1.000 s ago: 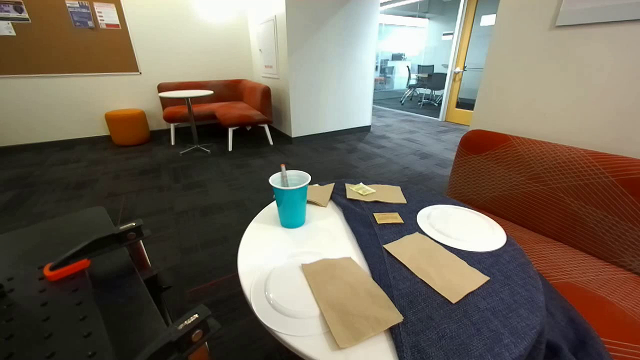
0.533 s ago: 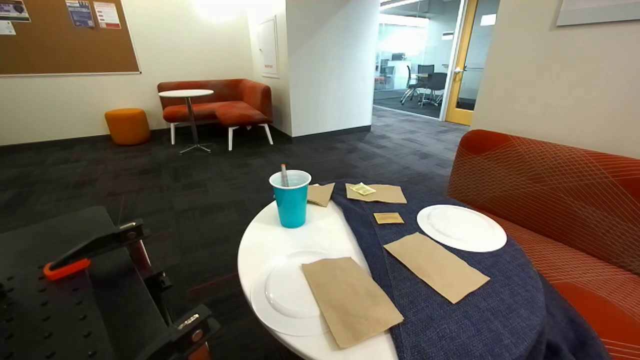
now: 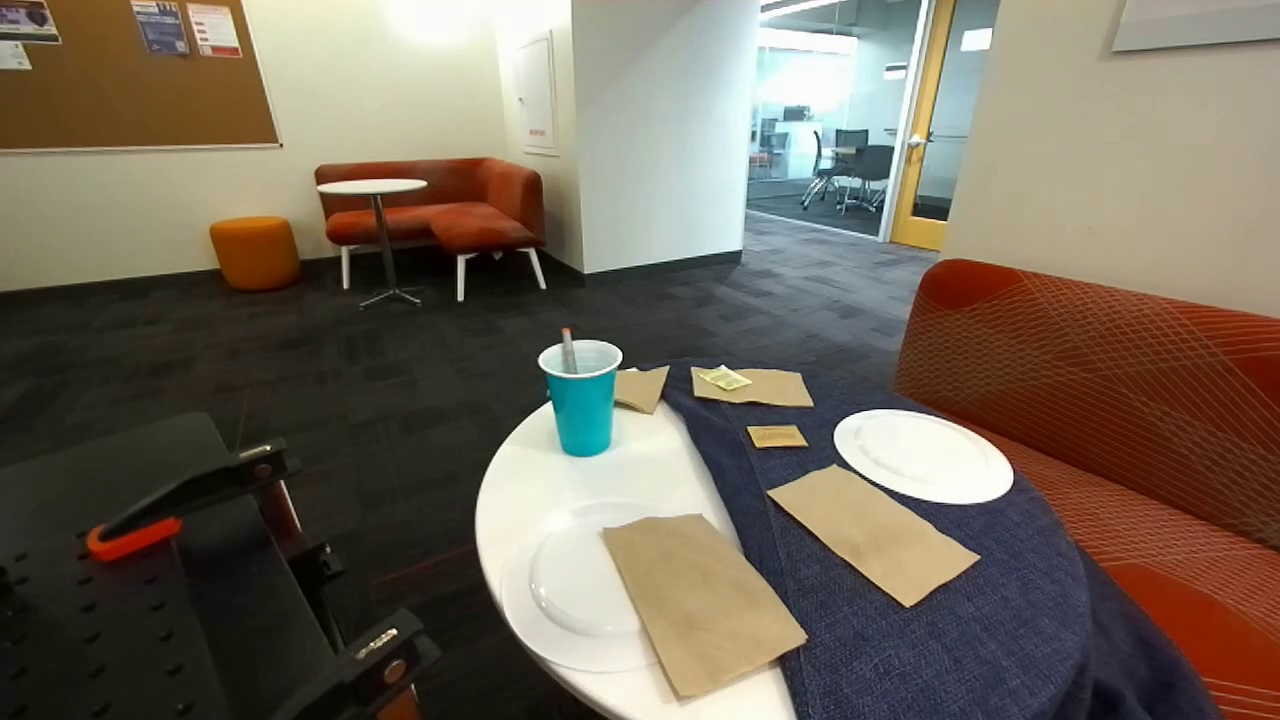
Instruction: Pick up the pen from the light blue cup and put it on the table.
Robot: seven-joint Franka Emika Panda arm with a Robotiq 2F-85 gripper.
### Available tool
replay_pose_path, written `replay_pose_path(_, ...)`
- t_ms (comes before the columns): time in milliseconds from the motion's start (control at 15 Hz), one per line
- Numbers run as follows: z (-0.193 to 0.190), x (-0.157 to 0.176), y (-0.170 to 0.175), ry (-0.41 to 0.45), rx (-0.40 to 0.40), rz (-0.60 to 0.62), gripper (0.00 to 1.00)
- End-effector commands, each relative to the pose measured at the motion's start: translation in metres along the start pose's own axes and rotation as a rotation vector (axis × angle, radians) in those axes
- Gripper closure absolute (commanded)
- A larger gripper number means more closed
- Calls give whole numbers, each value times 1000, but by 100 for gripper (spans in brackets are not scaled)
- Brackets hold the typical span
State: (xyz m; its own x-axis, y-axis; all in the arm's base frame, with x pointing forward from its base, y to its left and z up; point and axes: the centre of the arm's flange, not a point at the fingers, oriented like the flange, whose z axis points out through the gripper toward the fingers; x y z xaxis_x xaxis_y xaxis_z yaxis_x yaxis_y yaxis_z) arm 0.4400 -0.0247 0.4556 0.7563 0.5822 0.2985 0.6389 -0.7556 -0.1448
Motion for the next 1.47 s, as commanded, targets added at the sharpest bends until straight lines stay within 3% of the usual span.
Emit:
replay_pose_path(0,33,10,9,21,74,-178,0)
replay_pose_path(667,41,6,4,-7,93,-198,0)
replay_pose_path(1067,77,6,11,193,269,-322,0)
replay_pose_path(1400,110,-1,18,252,339,-486,0)
